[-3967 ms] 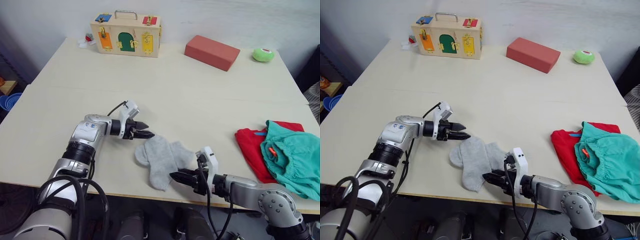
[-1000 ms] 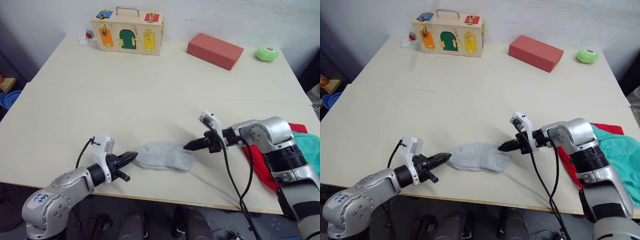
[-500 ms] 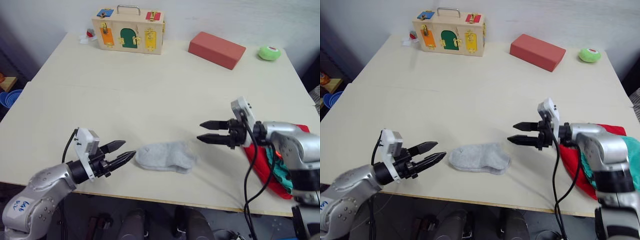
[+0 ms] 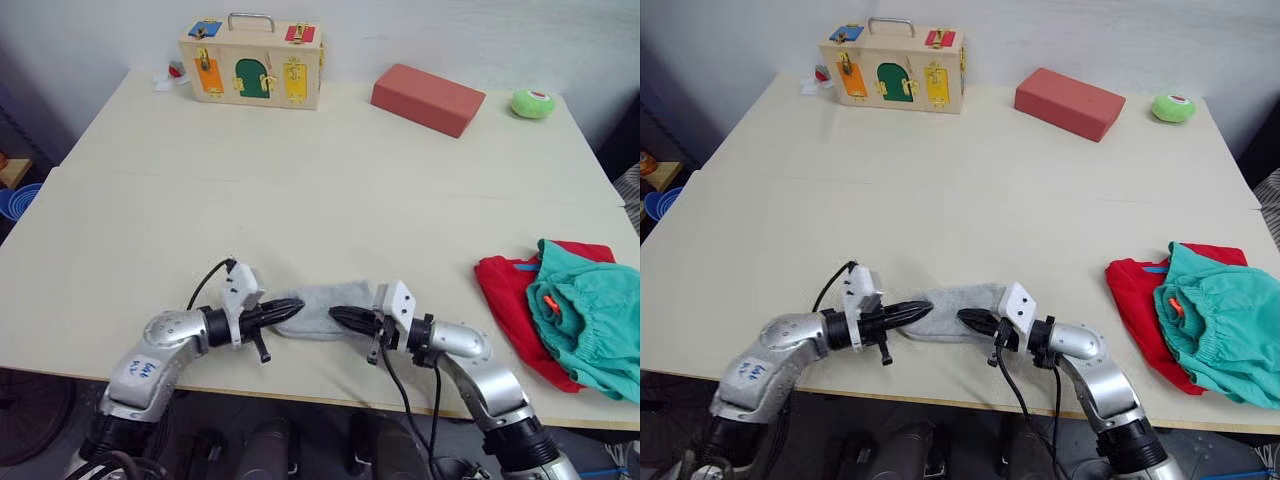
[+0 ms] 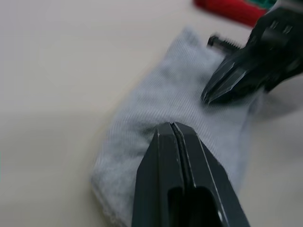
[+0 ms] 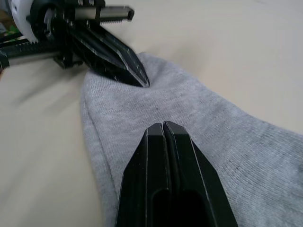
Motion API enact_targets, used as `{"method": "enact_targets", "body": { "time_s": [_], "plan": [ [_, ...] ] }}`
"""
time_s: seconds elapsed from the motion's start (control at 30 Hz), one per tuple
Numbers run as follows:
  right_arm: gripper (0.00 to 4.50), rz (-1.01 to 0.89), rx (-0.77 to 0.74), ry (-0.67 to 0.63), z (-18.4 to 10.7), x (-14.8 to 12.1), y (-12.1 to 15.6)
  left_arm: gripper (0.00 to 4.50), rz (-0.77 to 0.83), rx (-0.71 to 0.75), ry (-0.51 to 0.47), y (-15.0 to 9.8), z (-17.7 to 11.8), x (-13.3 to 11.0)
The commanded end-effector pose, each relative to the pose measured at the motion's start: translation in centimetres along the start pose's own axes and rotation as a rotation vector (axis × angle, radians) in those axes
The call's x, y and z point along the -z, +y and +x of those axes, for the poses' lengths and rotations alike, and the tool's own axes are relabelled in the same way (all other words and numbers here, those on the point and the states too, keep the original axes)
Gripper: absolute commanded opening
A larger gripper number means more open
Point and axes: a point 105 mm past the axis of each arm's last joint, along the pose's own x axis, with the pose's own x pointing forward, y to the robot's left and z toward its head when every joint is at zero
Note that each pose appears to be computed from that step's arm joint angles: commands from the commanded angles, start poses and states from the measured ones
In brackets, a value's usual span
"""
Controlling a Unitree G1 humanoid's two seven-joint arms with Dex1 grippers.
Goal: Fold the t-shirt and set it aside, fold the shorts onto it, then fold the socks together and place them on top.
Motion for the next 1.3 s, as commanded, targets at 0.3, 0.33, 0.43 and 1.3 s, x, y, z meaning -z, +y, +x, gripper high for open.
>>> {"method": "enact_targets", "body": {
  "time_s": [0.3,0.33,0.43,1.3],
  "plan": [
    [0.04,0.008,0.28,-0.073,-5.0,0.8,-3.6,0.0,0.038,-0.082,-0.053,0.5,-1.3,1.6],
    [0.04,0.012,0.285,-0.09,-5.1,0.5,-3.7,0.0,0.041,-0.076,-0.072,0.5,-1.4,1.3],
    [0.04,-0.012,0.253,-0.161,-4.5,-1.3,-3.6,0.0,0.042,-0.034,-0.172,0.0,-1.5,-0.7],
    [0.04,-0.011,-0.01,-0.183,-1.8,-3.2,0.2,0.0,0.04,-0.016,-0.189,1.1,-5.1,-3.2]
  ]
}}
